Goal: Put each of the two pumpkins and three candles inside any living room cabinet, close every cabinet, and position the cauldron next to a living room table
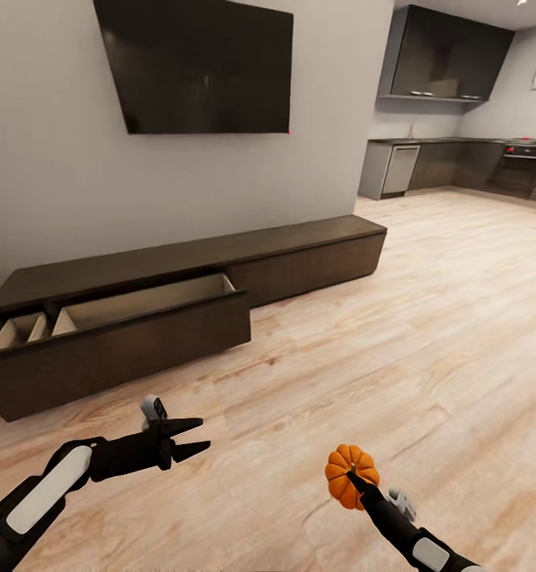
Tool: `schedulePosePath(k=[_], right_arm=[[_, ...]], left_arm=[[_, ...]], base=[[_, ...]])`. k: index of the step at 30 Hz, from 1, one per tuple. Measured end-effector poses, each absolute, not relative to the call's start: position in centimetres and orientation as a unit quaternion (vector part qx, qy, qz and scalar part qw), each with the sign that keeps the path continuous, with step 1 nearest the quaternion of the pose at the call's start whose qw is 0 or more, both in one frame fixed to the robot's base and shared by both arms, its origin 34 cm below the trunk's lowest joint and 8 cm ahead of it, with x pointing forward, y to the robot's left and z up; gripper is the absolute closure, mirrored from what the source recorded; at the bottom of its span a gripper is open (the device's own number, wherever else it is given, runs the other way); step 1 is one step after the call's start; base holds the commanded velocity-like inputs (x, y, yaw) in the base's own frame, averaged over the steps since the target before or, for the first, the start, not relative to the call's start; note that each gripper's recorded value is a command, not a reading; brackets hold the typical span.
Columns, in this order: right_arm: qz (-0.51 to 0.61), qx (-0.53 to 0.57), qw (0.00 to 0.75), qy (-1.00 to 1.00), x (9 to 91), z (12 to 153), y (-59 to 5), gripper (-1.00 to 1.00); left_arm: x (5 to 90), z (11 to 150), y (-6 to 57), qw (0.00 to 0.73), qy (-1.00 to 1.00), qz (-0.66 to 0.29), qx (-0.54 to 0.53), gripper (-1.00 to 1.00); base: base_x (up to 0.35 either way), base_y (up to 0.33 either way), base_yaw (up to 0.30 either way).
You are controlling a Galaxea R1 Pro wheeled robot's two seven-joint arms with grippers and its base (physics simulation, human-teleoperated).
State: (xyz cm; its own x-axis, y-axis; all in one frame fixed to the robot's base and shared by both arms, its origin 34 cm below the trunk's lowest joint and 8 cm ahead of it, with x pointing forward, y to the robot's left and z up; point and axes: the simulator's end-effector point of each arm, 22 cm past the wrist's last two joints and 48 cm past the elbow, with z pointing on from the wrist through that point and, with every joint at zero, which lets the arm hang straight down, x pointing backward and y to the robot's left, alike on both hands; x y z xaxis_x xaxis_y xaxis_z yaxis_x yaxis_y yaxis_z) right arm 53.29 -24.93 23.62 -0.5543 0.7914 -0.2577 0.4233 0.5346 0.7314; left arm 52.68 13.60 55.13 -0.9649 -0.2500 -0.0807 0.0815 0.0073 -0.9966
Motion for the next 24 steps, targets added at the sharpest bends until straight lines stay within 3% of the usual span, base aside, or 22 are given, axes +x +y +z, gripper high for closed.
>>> schedulePosePath(k=[24], right_arm=[[0.299, 0.371, 0.297, 0.827, 53.27, 23.34, -25.38, 1.00]], left_arm=[[52.71, 54.87, 13.62, 0.117, 0.701, -0.700, -0.063, -1.00]], base=[[-0.031, 0.000, 0.289]])
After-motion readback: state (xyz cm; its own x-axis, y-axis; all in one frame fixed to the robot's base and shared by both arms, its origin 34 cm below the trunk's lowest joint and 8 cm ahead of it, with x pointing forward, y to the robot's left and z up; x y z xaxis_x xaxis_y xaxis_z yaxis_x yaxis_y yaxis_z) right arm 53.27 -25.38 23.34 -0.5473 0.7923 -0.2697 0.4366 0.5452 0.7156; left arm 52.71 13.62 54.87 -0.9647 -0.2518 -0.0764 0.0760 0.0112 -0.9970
